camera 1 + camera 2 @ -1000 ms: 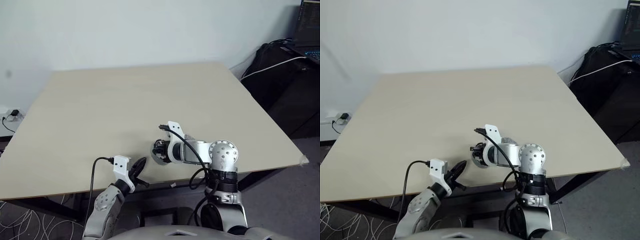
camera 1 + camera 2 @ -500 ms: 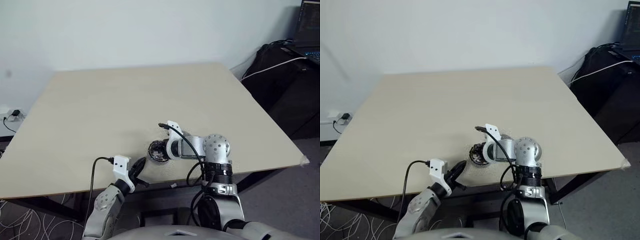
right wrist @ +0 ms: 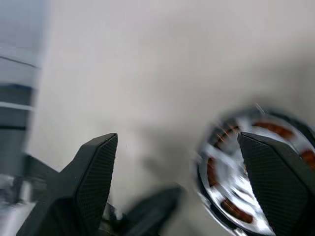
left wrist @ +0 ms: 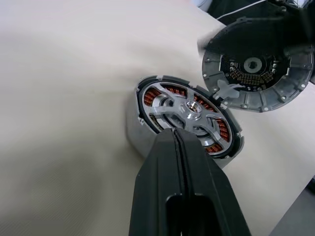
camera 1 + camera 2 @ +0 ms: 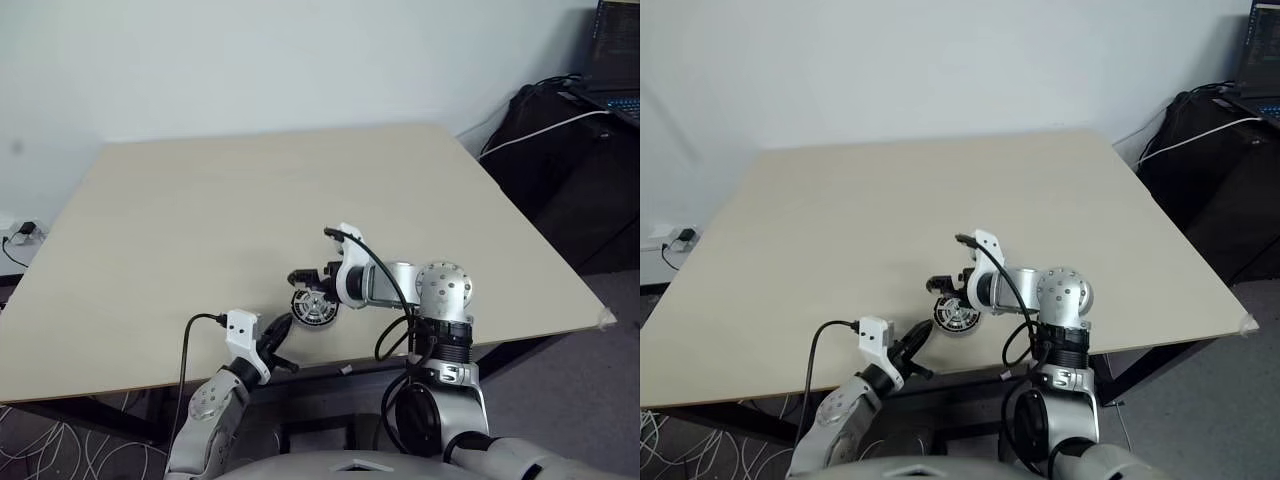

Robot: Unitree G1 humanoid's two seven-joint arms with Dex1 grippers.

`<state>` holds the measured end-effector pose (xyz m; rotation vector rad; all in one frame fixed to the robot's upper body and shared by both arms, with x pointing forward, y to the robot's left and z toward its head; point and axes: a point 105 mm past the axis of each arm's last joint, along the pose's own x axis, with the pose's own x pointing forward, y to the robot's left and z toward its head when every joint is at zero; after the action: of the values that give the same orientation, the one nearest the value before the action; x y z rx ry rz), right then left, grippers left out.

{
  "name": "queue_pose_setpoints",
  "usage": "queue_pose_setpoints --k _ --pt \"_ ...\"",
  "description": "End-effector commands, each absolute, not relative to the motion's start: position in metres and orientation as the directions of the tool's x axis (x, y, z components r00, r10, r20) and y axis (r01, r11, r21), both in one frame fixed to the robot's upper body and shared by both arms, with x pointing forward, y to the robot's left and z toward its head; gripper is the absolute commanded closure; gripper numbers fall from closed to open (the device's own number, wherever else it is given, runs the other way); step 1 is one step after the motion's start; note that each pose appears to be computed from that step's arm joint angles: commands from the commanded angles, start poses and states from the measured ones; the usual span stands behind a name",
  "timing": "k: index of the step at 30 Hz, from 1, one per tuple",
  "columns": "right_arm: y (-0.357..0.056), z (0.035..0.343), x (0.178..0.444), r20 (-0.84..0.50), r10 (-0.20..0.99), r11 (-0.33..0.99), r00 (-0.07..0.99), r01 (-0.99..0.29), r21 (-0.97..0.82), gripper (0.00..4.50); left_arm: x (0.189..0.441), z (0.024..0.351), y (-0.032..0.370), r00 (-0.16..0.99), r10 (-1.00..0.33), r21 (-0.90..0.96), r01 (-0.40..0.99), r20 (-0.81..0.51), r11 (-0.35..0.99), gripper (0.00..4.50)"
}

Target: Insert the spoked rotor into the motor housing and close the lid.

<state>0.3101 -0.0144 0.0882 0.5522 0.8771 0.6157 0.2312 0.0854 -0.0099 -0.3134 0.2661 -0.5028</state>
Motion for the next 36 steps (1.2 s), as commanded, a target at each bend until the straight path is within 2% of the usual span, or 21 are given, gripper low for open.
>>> queue_pose_setpoints --k 1,4,8,13,14,19,27,30,36 --pt "0.030 0.158 0.322 -0.279 0.775 0.566 0.566 -0.427 0.705 0.48 0.235 -0.003 0.085 0.846 -0.513 -0.353 0.441 -0.144 0.826 4.50" --pt "0.013 0.161 0.340 -0.259 0.697 0.624 0.669 -0.388 0.678 1.23 0.235 -0.004 0.085 0.845 -0.514 -0.354 0.441 -0.144 0.824 4.50" --pt "-0.026 0.167 0.368 -0.228 0.504 0.806 0.833 -0.359 0.471 2.54 0.234 -0.004 0.085 0.842 -0.519 -0.356 0.444 -0.147 0.822 4.50" --pt "-0.082 0.159 0.388 -0.215 0.270 0.944 0.939 -0.215 0.248 4.23 0.234 -0.004 0.085 0.840 -0.522 -0.355 0.447 -0.150 0.821 4.50" --pt "-0.091 0.156 0.388 -0.217 0.245 0.954 0.945 -0.196 0.226 4.45 0.233 -0.004 0.085 0.840 -0.522 -0.355 0.447 -0.150 0.821 4.50" --pt "-0.125 0.136 0.378 -0.238 0.156 0.987 0.959 -0.141 0.080 4.48 0.233 -0.004 0.086 0.839 -0.523 -0.354 0.448 -0.151 0.821 4.50" --pt "-0.150 0.087 0.338 -0.268 0.089 0.970 0.959 -0.144 -0.194 4.48 0.231 -0.004 0.087 0.839 -0.522 -0.351 0.448 -0.152 0.822 4.50" --pt "-0.156 0.064 0.325 -0.299 0.059 0.970 0.953 -0.126 -0.209 4.48 0.231 -0.004 0.086 0.833 -0.531 -0.347 0.458 -0.155 0.819 4.50" --pt "-0.162 0.043 0.314 -0.325 0.013 0.984 0.946 -0.070 -0.164 4.48 0.231 -0.004 0.087 0.823 -0.544 -0.342 0.470 -0.164 0.814 4.50"
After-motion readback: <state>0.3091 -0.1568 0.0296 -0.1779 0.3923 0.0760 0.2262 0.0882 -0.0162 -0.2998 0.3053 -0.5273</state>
